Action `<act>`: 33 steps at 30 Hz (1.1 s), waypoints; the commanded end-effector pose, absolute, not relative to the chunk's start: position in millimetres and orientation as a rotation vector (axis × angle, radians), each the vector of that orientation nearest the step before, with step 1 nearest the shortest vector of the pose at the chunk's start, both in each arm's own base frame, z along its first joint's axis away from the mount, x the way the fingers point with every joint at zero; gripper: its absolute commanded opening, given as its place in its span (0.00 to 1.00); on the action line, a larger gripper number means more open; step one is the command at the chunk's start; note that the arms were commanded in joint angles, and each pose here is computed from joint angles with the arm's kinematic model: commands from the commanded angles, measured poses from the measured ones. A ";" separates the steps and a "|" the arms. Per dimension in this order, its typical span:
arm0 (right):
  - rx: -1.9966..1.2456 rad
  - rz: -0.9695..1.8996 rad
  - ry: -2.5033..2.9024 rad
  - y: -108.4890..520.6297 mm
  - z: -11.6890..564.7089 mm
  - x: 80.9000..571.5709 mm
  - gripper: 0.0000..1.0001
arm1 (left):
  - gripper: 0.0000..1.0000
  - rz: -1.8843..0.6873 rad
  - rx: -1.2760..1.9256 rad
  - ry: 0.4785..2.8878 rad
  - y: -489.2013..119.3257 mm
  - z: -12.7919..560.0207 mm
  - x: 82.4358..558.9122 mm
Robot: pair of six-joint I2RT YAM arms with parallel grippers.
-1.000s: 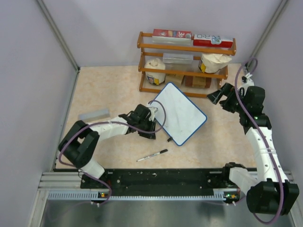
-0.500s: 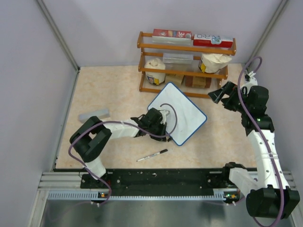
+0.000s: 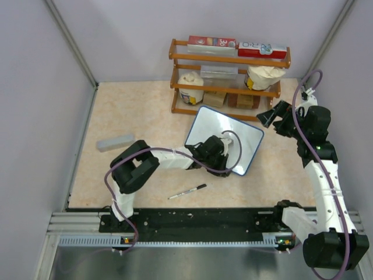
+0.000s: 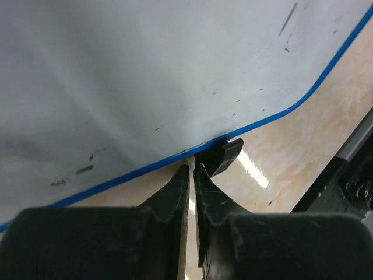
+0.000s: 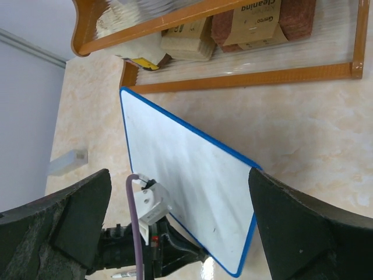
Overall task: Write a sentence on the whiteboard
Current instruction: Move the whiteboard stand to the center of the board.
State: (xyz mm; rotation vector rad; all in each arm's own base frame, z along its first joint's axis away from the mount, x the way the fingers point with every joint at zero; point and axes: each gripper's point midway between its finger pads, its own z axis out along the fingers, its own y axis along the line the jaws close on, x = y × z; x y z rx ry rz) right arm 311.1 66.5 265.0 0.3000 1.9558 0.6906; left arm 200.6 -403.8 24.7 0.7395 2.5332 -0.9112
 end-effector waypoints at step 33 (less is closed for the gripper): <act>0.167 0.693 2.042 91.0 260.5 312.5 0.99 | 0.66 -0.440 0.864 2.331 -317.6 98.4 187.0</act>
